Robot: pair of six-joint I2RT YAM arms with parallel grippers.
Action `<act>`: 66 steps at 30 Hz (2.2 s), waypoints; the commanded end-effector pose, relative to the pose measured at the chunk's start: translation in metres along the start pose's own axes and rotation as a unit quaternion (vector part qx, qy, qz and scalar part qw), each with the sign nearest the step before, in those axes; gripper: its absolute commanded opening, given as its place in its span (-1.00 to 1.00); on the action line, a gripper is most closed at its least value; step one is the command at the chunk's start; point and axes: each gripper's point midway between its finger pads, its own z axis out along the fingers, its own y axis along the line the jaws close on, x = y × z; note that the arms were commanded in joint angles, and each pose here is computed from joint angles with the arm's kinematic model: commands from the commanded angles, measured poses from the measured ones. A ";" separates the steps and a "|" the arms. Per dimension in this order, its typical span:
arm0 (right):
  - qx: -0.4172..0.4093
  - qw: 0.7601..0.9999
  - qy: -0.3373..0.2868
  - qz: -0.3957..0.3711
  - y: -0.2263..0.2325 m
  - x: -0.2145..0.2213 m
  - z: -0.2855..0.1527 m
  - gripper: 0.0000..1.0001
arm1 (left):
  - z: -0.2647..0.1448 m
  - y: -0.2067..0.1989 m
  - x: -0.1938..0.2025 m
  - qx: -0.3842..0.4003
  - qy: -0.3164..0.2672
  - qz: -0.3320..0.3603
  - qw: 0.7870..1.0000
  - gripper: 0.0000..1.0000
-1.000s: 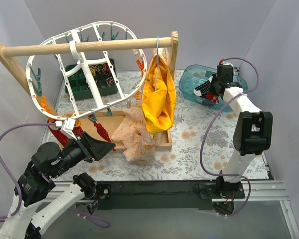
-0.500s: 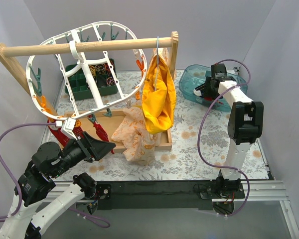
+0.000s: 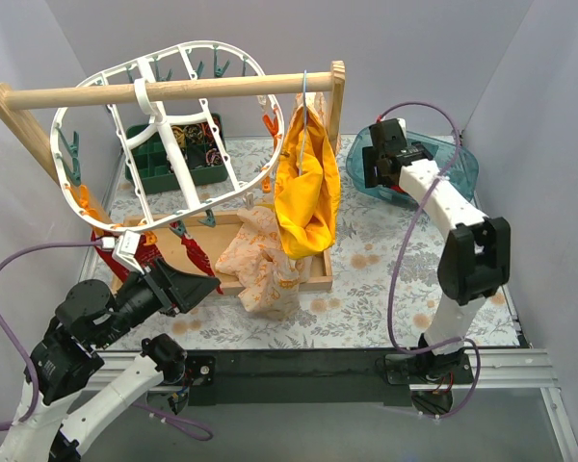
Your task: Remove the socks clipped to the hanger
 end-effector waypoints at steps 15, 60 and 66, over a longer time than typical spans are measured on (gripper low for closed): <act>-0.423 0.852 -0.308 -0.021 0.044 -0.036 -0.321 0.97 | -0.017 0.018 -0.021 -0.040 -0.076 -0.016 0.996 0.15; -0.615 0.726 -0.279 -0.132 0.335 0.105 -0.441 0.63 | -0.077 0.026 -0.057 -0.057 -0.200 -0.066 0.976 0.01; -0.589 0.741 -0.298 -0.122 0.355 0.121 -0.429 0.47 | -0.079 0.027 -0.055 -0.055 -0.199 -0.070 0.976 0.01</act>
